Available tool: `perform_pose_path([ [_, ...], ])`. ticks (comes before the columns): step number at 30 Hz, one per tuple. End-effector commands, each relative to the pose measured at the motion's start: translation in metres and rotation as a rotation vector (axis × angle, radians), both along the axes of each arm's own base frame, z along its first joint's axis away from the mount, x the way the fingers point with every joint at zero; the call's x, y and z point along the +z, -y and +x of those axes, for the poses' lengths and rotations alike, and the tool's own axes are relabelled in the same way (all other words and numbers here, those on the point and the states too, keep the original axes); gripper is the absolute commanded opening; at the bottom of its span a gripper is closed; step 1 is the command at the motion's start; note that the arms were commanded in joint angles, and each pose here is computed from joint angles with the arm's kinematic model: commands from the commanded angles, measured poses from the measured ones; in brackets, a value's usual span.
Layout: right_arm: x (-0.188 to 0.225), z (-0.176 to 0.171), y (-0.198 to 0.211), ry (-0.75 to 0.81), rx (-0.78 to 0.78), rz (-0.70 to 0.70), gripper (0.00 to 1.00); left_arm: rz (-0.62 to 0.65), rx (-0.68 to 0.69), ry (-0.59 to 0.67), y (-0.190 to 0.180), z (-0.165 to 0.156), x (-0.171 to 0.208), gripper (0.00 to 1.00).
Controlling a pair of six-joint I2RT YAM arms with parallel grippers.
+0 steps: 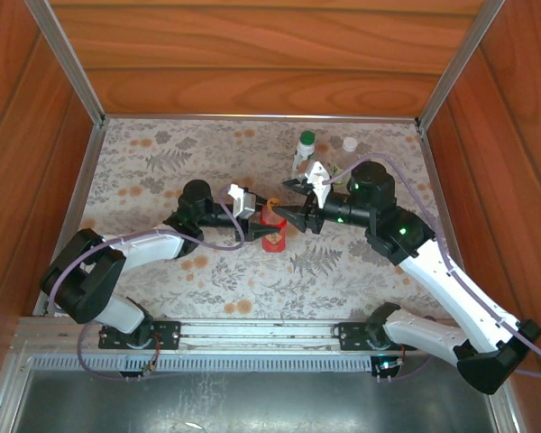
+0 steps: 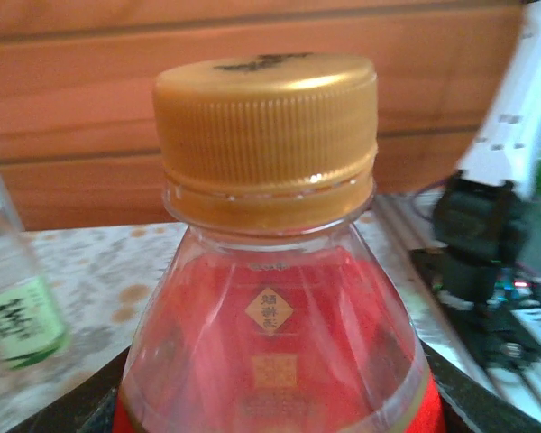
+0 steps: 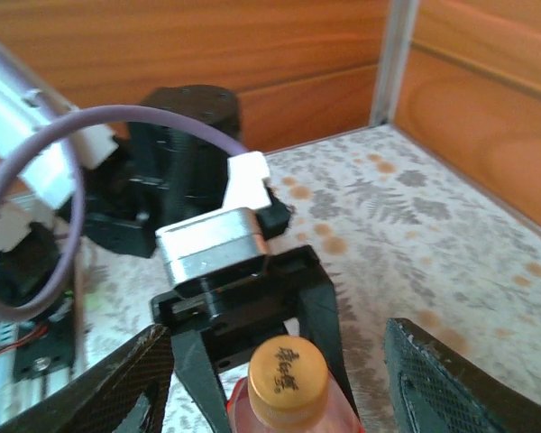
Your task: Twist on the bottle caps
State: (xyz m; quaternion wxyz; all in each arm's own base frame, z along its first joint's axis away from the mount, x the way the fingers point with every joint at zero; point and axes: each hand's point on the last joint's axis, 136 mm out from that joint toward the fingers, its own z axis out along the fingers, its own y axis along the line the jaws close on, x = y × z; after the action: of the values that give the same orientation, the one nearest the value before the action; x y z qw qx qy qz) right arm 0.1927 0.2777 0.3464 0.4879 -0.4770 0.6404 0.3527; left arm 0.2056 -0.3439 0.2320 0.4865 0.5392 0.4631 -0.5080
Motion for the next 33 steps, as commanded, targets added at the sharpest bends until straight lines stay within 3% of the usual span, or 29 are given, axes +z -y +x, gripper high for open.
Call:
perform_pose_path([
  [1,-0.004,-0.021,-0.006,-0.061,0.139,-0.025,0.64,-0.029,-0.157,0.007,-0.004,-0.025,0.017,0.56],
  [10,-0.014,-0.01,-0.021,-0.123,0.169,-0.041,0.58,-0.029,-0.199,0.001,-0.003,-0.032,0.019,0.56],
  [15,-0.023,-0.007,-0.025,-0.158,0.176,-0.063,0.47,-0.03,-0.192,0.002,-0.002,-0.03,0.02,0.56],
  [28,-0.032,-0.005,-0.025,-0.169,0.172,-0.089,0.42,-0.032,-0.178,0.004,-0.001,-0.027,0.021,0.56],
  [33,-0.032,-0.005,-0.025,-0.167,0.169,-0.088,0.28,-0.03,-0.169,-0.003,-0.001,-0.025,0.02,0.56],
])
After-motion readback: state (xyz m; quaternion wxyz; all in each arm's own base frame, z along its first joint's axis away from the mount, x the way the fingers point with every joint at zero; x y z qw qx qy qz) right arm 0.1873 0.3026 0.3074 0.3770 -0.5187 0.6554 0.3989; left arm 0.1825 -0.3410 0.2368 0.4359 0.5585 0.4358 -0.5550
